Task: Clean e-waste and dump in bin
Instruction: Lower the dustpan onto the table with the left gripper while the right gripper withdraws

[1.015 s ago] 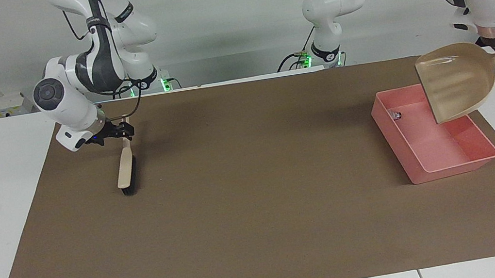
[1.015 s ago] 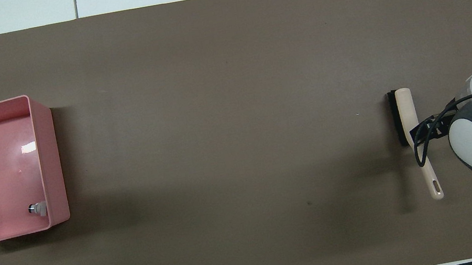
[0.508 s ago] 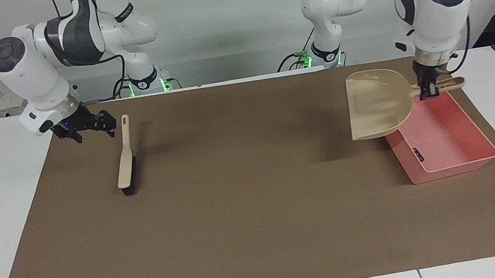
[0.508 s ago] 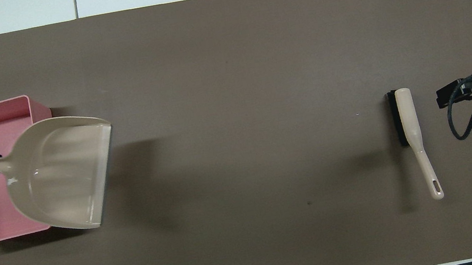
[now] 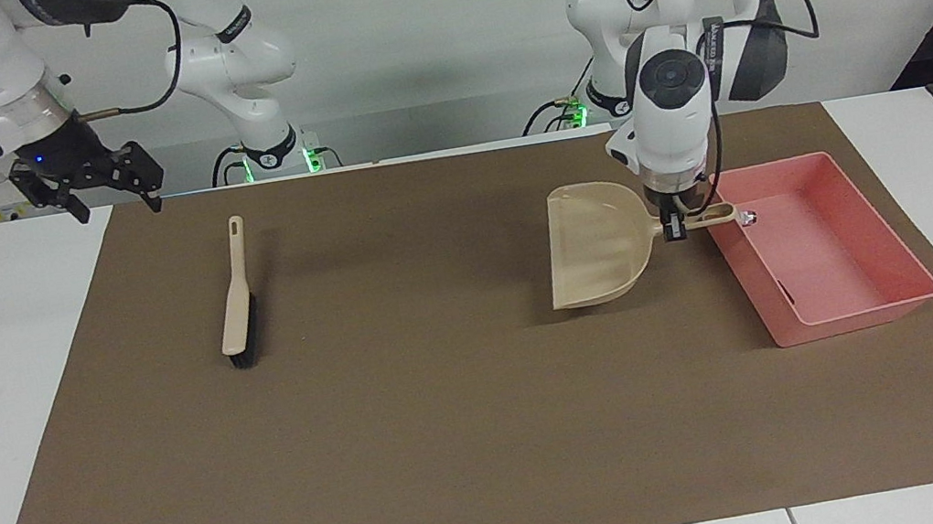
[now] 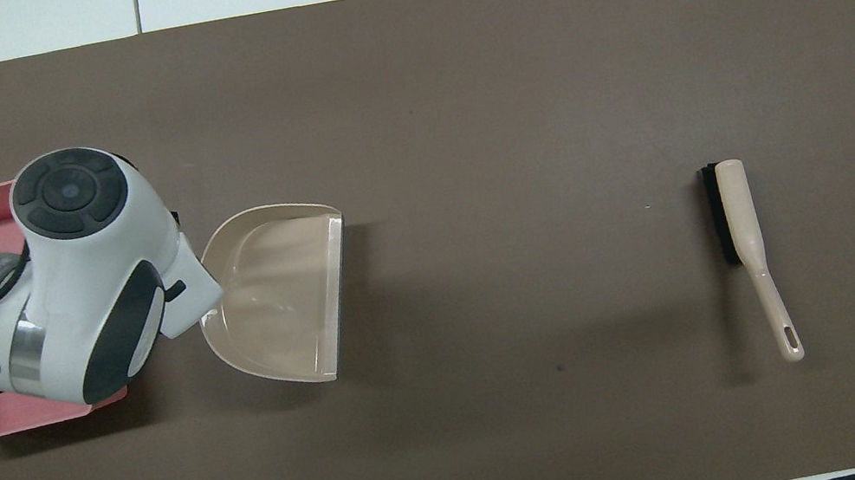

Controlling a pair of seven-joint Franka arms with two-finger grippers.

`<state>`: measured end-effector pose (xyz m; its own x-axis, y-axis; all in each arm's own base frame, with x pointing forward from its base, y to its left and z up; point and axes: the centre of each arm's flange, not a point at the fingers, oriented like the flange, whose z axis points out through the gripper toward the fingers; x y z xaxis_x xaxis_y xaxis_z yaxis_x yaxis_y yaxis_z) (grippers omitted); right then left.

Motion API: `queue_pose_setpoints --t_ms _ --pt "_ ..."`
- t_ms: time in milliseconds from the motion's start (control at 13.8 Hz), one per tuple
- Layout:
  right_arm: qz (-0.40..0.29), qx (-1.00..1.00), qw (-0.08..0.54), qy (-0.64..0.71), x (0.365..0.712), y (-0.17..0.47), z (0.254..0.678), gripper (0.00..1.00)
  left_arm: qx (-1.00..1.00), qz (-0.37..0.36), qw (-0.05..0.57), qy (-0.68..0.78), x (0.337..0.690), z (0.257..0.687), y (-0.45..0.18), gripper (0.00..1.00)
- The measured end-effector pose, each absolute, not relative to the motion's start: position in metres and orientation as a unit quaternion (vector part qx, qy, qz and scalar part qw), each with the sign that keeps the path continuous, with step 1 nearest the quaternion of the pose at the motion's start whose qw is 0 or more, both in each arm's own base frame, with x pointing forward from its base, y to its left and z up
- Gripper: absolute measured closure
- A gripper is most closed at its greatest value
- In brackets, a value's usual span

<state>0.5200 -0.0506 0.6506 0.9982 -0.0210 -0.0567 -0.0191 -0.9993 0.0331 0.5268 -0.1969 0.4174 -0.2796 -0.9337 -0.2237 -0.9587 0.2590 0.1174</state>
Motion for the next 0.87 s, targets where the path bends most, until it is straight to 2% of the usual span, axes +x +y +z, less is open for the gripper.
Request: queue_pose_setpoints --t_ms 145,580,870 --pt "-0.032 0.999 0.027 -0.013 0.527 -0.054 0.655 0.0 -0.599 0.108 0.056 0.791 0.526 0.402 -0.203 0.68" --pt "-0.056 0.998 0.027 -0.022 0.54 -0.064 0.634 0.0 -0.622 0.085 0.062 0.776 0.521 0.364 -0.204 0.68" --pt "-0.051 0.998 0.027 -0.02 0.54 -0.062 0.638 0.0 -0.641 0.082 0.045 0.762 0.515 0.355 -0.208 0.68"
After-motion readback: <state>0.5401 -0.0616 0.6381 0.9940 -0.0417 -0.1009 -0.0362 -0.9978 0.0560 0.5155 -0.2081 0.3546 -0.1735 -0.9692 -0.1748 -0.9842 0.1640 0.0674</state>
